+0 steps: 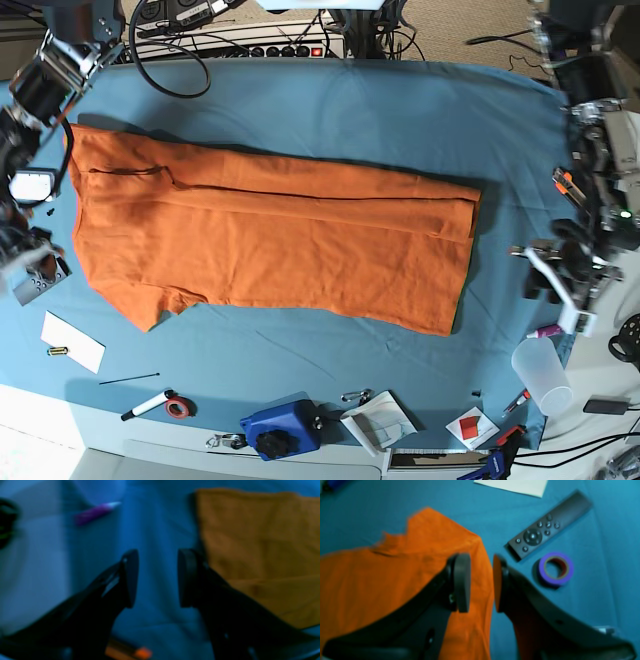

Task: Layout the t-shirt on the table in an organized manner, then fold the t-shirt properly
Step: 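Release the fabric and raise both grippers away from the shirt, then lower the right gripper and grasp the folded shirt's sleeve corner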

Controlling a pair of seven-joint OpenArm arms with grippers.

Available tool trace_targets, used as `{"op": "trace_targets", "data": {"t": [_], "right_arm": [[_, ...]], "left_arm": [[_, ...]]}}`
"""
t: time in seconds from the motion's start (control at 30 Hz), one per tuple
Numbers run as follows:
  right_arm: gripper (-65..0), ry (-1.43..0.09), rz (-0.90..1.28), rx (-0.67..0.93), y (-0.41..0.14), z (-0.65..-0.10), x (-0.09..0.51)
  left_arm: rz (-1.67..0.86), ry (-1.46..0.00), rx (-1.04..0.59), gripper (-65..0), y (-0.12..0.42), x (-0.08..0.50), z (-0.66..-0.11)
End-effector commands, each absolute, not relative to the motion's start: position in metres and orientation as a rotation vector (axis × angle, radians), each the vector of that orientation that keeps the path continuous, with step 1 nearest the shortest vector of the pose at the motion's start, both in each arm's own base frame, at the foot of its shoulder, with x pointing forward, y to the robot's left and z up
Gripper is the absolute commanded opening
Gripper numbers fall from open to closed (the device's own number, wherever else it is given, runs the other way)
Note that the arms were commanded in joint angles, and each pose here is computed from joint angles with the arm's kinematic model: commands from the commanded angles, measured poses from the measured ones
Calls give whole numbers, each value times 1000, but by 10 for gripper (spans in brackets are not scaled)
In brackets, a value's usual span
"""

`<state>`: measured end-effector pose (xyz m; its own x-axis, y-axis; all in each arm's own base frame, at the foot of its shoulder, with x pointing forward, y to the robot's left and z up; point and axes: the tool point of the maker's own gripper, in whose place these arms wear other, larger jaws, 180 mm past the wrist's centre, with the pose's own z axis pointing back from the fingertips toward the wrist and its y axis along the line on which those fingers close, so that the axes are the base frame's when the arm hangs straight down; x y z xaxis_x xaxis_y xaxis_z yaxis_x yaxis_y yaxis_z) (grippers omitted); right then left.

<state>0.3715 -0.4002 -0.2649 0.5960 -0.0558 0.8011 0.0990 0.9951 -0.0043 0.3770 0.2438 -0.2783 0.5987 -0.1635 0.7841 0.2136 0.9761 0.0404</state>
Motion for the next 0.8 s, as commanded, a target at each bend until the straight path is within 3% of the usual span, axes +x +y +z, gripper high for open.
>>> {"op": "trace_targets", "data": {"t": [0.0, 0.17, 0.53, 0.77], "right_arm": [[-489, -991, -71, -113, -406, -240, 386], [-489, -929, 2, -257, -393, -253, 416], [-490, -762, -8, -174, -384, -323, 437], [-650, -685, 14, -174, -375, -350, 421]], "left_arm": [[-237, -959, -31, -385, 251, 384, -258], [-251, -954, 10, -385, 266, 383, -251], [-243, -981, -53, -385, 253, 385, -250], [-243, -994, -73, -385, 250, 386, -248]]}}
